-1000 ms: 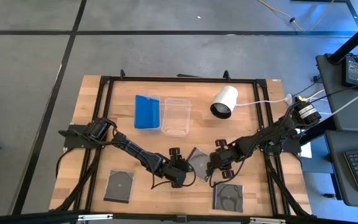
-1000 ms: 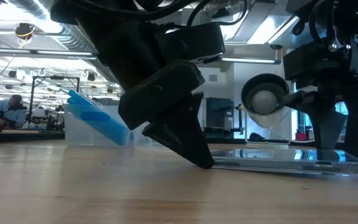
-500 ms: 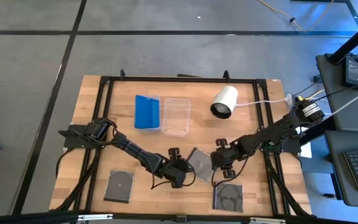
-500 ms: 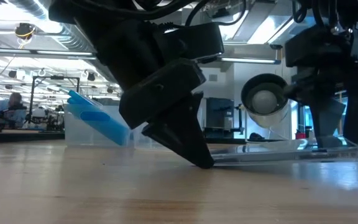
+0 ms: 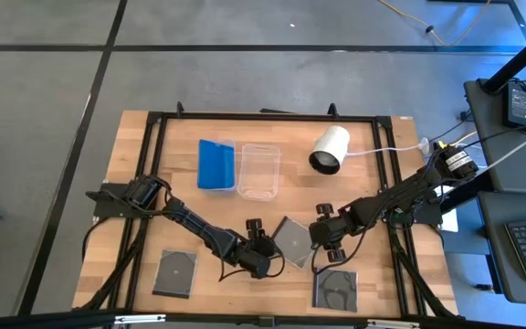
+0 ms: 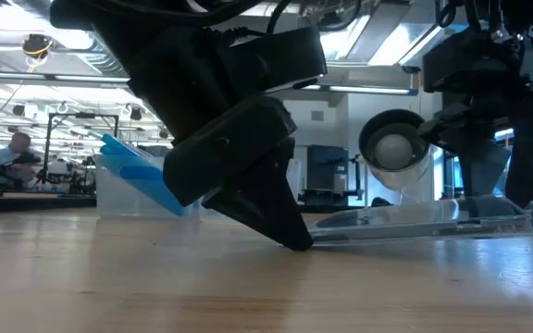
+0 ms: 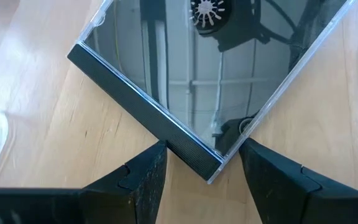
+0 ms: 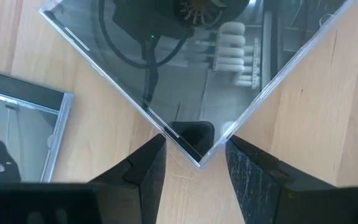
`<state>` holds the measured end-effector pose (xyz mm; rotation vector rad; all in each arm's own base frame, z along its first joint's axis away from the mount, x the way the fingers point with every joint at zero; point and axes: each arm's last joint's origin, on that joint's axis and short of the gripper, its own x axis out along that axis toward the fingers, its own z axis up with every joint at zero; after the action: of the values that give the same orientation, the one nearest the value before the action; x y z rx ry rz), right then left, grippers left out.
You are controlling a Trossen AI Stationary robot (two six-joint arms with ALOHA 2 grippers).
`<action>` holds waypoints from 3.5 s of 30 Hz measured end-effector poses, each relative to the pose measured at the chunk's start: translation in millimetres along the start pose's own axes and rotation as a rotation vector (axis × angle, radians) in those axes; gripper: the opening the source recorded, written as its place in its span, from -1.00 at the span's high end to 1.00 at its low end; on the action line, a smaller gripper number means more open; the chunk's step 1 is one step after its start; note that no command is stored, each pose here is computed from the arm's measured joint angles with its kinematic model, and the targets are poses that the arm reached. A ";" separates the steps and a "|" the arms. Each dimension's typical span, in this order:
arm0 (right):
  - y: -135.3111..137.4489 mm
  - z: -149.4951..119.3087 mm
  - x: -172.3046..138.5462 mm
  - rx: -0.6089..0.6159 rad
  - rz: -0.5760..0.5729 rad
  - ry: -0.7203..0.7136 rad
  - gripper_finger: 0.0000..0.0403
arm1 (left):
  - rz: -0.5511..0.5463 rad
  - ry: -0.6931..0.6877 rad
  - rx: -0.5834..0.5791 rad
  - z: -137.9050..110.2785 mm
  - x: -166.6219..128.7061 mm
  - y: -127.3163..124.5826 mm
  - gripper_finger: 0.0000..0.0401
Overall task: Pick & place jewel cases by type
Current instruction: Put the top black cd case into the right transparent bin
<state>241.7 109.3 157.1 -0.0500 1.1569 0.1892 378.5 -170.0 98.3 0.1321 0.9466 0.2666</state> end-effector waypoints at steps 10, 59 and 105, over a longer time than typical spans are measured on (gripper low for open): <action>0.1 0.5 0.1 -0.006 0.002 -0.005 0.17 | 0.014 -0.039 -0.024 0.4 -1.0 -2.7 0.03; 15.4 31.6 -9.0 -0.094 0.300 -0.299 0.17 | -0.010 -0.073 -0.074 6.8 -15.4 -3.9 0.07; -4.4 43.1 14.7 0.390 0.463 -0.235 0.17 | -0.011 -0.080 -0.041 8.2 -15.2 -4.1 0.07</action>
<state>287.2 112.7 160.8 0.5750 0.9386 0.3639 377.4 -178.2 114.1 0.0991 0.8614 0.2684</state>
